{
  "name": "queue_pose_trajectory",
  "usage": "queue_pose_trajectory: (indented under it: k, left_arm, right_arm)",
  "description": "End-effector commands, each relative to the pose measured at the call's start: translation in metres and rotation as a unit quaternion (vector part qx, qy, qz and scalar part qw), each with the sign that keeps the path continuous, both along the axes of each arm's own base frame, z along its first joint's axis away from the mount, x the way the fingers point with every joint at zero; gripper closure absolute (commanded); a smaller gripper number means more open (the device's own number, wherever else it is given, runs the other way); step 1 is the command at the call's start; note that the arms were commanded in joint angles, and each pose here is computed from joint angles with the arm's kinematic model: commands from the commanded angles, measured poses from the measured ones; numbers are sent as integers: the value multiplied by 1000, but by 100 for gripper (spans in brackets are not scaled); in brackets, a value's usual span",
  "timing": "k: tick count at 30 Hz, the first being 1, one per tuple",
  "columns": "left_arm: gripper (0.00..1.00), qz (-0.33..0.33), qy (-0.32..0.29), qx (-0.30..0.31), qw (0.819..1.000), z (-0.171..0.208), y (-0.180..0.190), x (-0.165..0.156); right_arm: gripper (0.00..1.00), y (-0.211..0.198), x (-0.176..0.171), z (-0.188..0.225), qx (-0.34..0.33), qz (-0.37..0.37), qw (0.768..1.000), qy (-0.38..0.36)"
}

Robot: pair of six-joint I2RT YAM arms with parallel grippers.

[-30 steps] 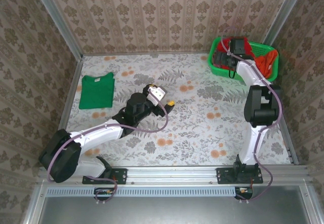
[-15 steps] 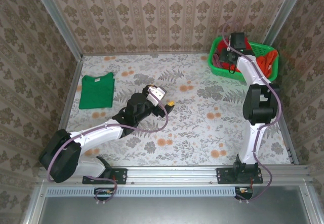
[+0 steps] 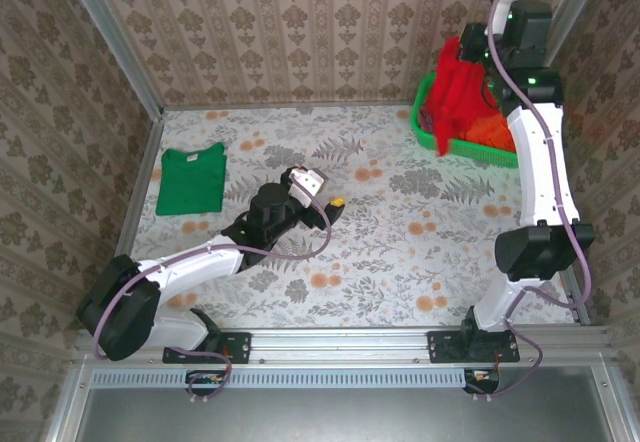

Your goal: Fold and stack the t-shirts

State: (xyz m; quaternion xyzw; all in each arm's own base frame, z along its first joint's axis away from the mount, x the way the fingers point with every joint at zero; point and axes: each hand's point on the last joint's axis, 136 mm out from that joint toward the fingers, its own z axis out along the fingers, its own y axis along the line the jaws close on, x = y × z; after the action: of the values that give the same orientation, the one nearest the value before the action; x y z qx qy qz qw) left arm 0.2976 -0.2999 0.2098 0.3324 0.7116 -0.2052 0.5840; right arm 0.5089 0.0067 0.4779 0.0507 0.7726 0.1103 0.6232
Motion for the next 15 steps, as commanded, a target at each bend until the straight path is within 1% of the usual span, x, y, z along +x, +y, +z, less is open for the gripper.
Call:
queue_pose_trajectory:
  k: [1, 6, 10, 15]
  left_arm:
    - [0, 12, -2, -36, 999, 14, 0, 7]
    - [0, 24, 11, -55, 998, 11, 7, 11]
    - [0, 37, 19, -68, 997, 10, 17, 15]
    - [0, 59, 32, -79, 995, 5, 34, 19]
  right_arm:
    - [100, 32, -41, 58, 6, 77, 996, -48]
    - [100, 68, -77, 100, 16, 149, 985, -90]
    - [100, 107, -105, 121, 35, 235, 965, -114]
    - [100, 154, -140, 144, 36, 314, 937, -150]
